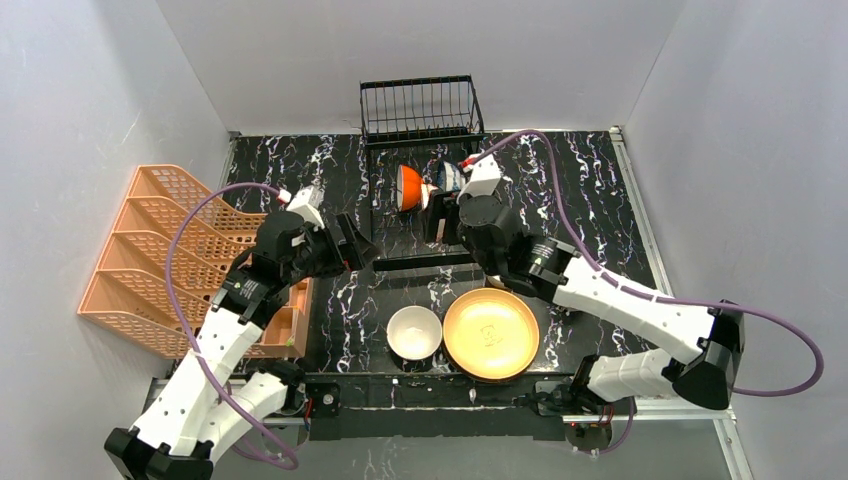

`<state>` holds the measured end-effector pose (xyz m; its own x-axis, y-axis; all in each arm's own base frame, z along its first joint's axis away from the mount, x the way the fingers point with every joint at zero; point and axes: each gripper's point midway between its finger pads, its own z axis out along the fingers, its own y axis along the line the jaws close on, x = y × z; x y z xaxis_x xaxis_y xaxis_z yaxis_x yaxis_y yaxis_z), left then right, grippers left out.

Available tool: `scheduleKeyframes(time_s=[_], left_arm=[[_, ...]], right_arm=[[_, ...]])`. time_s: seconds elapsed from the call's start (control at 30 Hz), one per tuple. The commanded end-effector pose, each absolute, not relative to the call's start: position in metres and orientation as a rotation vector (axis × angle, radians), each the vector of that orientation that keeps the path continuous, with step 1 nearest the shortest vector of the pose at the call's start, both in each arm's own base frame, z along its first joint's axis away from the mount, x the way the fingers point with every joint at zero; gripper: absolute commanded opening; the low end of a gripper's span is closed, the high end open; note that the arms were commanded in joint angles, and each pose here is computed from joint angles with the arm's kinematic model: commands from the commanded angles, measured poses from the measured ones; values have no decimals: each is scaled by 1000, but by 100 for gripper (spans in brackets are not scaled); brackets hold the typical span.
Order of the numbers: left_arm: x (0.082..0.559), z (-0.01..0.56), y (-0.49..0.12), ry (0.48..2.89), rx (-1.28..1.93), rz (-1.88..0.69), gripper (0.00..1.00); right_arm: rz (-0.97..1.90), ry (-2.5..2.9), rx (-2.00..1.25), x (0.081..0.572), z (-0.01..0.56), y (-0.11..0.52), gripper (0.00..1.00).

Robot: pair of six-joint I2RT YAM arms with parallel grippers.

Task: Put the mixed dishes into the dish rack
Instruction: Pick up the bowl from the corner of the board, then insert the bowl into the dish rack.

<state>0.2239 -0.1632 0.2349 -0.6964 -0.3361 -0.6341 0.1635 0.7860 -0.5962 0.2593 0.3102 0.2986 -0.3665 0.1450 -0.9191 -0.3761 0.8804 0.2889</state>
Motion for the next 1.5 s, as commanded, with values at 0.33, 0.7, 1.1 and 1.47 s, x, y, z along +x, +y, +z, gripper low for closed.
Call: scheduleKeyframes(time_s=[0.33, 0.7, 1.1, 1.47], left_arm=[[223, 189, -128, 2276, -42, -529, 98], [223, 174, -124, 2269, -24, -495, 98], [221, 176, -125, 2255, -8, -516, 98], [221, 175, -126, 2257, -9, -518, 98]], right_arm=[[383, 1794, -264, 342, 296, 257, 1], [433, 1944, -359, 367, 236, 258, 1], [466, 2046, -252, 374, 192, 263, 1], [455, 2083, -206, 381, 172, 266, 1]])
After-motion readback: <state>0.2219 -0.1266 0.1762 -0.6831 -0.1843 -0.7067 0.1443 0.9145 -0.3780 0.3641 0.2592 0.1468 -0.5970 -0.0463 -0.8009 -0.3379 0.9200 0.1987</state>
